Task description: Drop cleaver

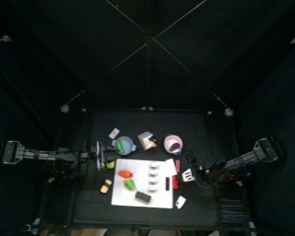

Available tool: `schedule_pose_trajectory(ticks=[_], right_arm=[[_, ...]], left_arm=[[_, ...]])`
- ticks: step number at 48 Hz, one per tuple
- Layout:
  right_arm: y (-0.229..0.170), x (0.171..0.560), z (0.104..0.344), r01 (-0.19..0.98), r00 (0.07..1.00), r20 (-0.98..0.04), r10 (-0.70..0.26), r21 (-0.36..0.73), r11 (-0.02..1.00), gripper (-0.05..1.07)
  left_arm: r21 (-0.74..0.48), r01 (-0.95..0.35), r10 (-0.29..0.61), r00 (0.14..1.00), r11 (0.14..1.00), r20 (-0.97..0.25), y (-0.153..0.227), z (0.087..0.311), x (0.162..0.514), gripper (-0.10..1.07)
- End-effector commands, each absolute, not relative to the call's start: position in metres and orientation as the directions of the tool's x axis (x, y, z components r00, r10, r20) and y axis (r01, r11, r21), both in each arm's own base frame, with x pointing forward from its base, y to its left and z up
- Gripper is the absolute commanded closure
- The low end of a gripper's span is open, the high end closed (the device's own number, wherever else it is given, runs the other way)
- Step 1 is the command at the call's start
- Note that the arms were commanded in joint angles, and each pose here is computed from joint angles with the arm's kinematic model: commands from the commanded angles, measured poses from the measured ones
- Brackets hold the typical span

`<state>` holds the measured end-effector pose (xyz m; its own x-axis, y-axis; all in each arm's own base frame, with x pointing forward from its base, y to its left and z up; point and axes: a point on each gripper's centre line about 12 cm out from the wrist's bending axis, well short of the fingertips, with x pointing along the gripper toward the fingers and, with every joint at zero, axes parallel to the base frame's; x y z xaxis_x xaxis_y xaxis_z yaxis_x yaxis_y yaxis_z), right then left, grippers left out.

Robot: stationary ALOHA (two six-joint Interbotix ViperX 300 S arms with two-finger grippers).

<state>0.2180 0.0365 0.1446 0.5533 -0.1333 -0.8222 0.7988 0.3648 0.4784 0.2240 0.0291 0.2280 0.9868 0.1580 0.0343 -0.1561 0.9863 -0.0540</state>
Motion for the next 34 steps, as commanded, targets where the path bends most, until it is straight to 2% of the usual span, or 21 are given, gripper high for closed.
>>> schedule_pose_trajectory(ticks=[1,18,34], right_arm=[[0.037,0.222,0.150,0.791,0.567,-0.813,-0.131,0.493,0.361,0.18],[0.040,0.235,0.160,0.770,0.593,-0.794,-0.135,0.510,0.382,0.18],[0.041,0.265,0.165,0.701,0.637,-0.748,-0.186,0.462,0.543,0.18]], left_arm=[[-0.053,-0.156,0.158,0.986,0.986,0.048,0.029,0.232,0.226,0.22],[-0.049,-0.151,0.153,0.988,0.987,0.036,0.028,0.228,0.224,0.22],[-0.005,-0.119,0.119,0.993,0.993,0.006,0.024,0.222,0.223,0.22]])
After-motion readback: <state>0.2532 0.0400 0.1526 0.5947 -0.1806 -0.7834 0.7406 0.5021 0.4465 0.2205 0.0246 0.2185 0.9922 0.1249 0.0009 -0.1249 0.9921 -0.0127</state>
